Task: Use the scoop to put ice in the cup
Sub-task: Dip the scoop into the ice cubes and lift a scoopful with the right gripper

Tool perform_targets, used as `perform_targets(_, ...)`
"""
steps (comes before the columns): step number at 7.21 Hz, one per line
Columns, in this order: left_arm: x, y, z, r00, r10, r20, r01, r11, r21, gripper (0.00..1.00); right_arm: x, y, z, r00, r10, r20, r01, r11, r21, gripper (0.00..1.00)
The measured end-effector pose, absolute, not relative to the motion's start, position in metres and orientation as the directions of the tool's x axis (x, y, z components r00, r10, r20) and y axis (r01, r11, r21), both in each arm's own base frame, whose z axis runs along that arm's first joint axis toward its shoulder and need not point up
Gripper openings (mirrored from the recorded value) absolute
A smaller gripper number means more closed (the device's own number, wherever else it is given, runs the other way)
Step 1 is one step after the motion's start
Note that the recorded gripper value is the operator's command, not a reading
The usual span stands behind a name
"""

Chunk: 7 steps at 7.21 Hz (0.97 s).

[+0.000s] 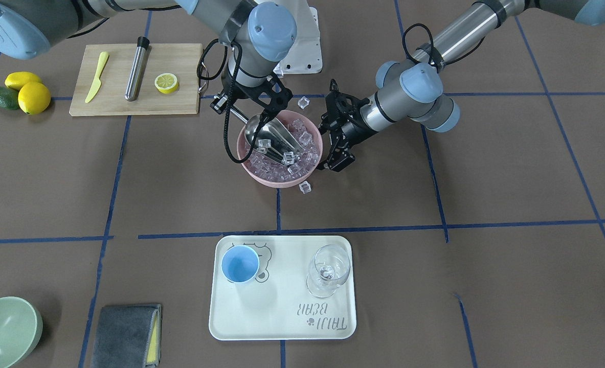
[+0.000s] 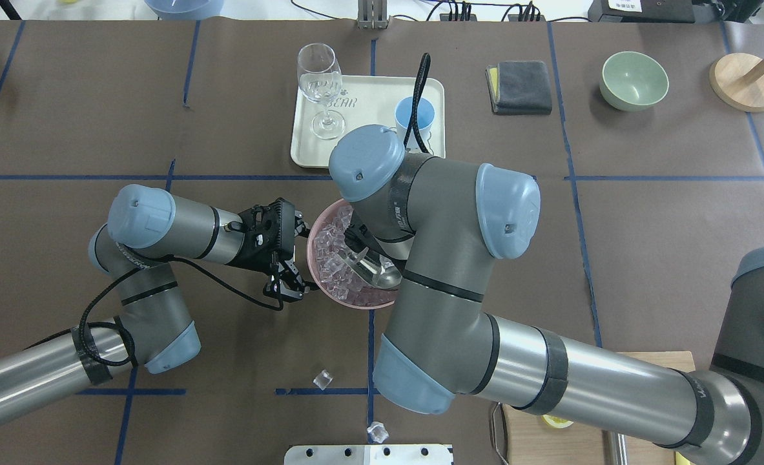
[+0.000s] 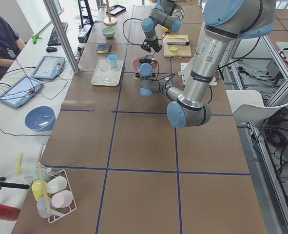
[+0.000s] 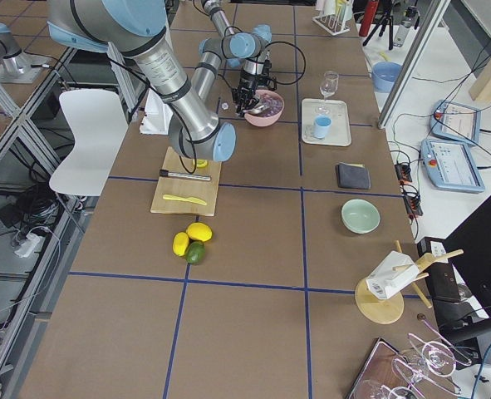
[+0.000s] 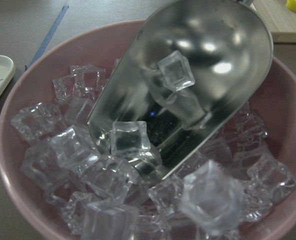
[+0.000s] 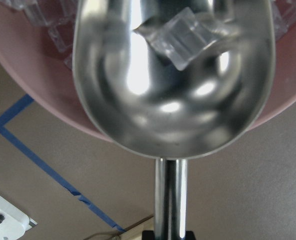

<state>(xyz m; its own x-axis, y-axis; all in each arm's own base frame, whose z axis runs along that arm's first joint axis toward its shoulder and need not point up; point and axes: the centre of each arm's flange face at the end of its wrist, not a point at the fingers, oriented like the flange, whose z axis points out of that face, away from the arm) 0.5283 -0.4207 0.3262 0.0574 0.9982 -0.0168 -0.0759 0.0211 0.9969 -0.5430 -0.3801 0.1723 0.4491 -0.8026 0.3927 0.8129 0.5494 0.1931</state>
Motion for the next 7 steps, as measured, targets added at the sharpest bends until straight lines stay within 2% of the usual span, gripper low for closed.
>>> perform_targets(3,0.528,-0.421,0.326,0.057,0.998,-0.017,-0.076,0.021,0.997,1.00,-0.528,-0.373,0.186,0.433,-0.809,0.397,0.800,0.548,0.244,0.00)
perform_targets(7,0.528,-0.421,0.325,0.057,0.998,-0.016,-0.074,0.021,0.997,1.00,-0.499,-0.365,0.200,0.413,-0.805,0.425,0.724,0.574,0.383,0.00)
